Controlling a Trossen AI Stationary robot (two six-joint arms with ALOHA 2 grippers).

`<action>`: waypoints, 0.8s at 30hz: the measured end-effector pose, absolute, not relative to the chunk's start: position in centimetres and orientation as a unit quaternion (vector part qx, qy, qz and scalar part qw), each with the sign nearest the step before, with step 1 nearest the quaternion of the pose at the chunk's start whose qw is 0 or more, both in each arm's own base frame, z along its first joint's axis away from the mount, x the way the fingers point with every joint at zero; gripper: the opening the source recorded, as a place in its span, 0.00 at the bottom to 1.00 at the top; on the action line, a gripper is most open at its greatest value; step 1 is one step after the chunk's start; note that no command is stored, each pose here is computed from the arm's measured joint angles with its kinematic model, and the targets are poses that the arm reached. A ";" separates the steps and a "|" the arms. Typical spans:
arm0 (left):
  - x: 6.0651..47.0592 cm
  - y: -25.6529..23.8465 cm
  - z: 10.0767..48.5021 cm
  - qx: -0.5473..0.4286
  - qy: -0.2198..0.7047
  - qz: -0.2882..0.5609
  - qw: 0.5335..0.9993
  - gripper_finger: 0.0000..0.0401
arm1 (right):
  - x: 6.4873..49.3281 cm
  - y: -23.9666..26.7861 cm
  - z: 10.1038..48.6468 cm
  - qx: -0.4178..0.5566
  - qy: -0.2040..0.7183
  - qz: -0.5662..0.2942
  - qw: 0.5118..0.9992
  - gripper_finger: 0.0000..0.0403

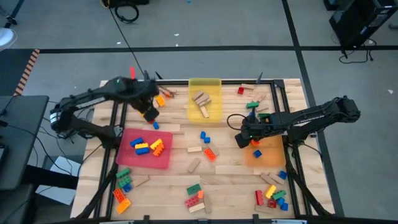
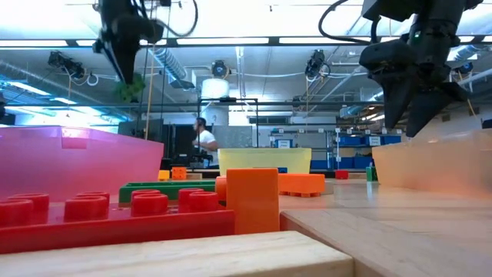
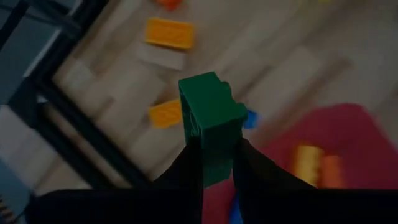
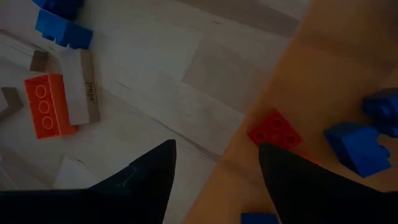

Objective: Sort blocks by size
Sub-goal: Put the 3 stud green game piece into the pink bin

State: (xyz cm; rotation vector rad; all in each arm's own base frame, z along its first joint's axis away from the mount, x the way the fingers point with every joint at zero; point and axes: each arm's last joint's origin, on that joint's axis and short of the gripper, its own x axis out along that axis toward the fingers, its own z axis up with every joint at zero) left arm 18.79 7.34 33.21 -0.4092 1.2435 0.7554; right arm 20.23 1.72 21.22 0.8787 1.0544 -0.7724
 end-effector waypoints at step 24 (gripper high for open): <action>21.1 -3.6 18.7 -0.236 0.625 0.214 0.713 0.18 | 21.2 2.4 21.6 0.383 0.453 -0.291 0.750 0.60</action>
